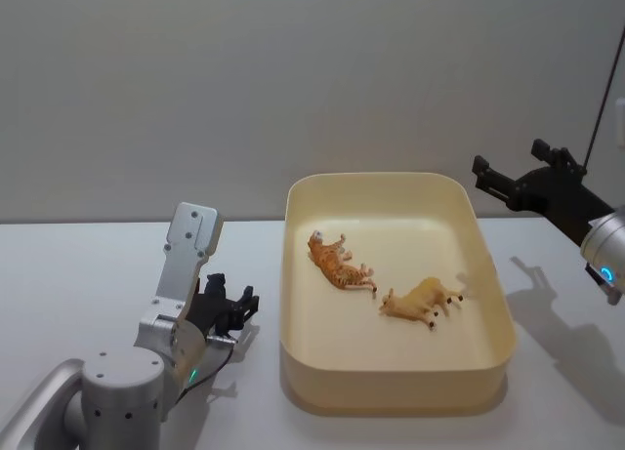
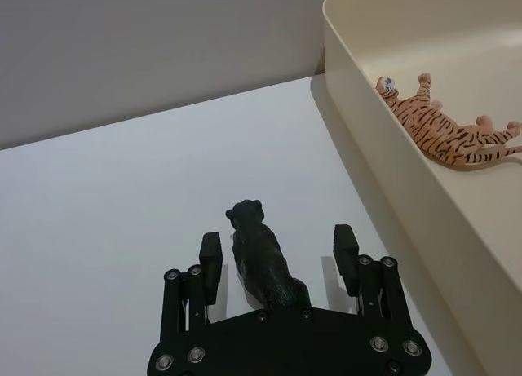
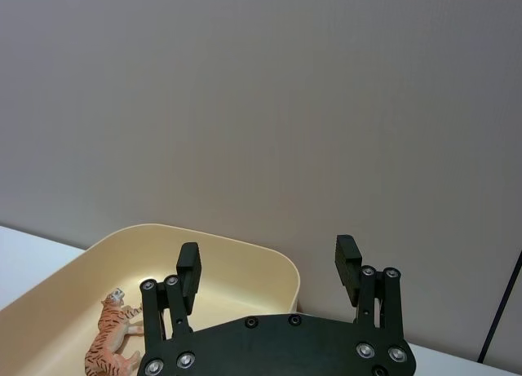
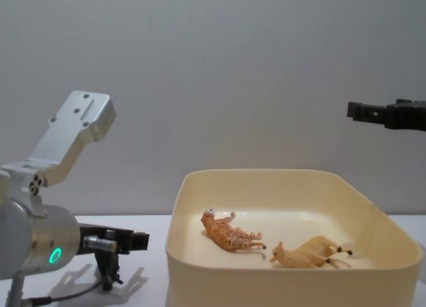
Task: Pick up the toy alternately with two hands and place it into the central storage box.
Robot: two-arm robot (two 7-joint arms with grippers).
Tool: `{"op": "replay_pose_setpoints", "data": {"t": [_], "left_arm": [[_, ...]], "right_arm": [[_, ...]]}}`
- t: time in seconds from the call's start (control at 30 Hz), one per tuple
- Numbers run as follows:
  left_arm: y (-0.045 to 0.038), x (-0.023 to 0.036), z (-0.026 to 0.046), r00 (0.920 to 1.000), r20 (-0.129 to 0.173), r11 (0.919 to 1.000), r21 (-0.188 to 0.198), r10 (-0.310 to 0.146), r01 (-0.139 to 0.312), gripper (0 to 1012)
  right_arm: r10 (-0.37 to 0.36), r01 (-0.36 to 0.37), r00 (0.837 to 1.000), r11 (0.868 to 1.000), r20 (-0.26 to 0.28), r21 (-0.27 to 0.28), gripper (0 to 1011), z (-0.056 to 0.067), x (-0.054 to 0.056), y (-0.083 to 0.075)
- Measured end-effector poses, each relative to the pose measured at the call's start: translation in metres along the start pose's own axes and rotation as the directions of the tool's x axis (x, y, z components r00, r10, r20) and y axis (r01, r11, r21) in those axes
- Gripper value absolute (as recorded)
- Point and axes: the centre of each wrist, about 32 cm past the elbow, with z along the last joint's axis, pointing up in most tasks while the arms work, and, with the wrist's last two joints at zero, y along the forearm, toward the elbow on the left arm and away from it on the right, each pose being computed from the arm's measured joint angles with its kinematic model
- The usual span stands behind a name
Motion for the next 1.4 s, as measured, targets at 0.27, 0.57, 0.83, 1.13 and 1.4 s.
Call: {"op": "replay_pose_setpoints", "data": {"t": [0.27,0.57,0.83,1.13,1.4], "left_arm": [[-0.0009,-0.0002,-0.0002,1.0000,-0.001,1.0000,0.003,0.000,0.000,603],[-0.0014,-0.0003,-0.0005,1.0000,-0.001,1.0000,0.005,-0.001,0.001,327],[-0.0016,-0.0003,-0.0004,1.0000,-0.002,1.0000,0.005,-0.001,0.001,263],[-0.0057,0.0008,0.0028,1.0000,0.002,0.9996,-0.026,0.005,-0.005,263],[-0.0144,0.0034,0.0130,0.9996,0.010,0.9946,-0.101,0.025,-0.024,262]], "right_arm": [[0.000,0.000,1.000,1.000,0.000,0.000,1001,0.000,0.000,0.000],[0.000,0.000,1.000,1.000,0.000,0.000,1001,0.000,0.000,0.000],[0.000,0.000,1.000,1.000,0.000,0.000,1001,0.000,0.000,0.000],[0.000,0.000,1.000,1.000,0.000,0.000,1001,0.000,0.000,0.000],[0.000,0.000,1.000,1.000,0.000,0.000,1001,0.000,0.000,0.000]]}}
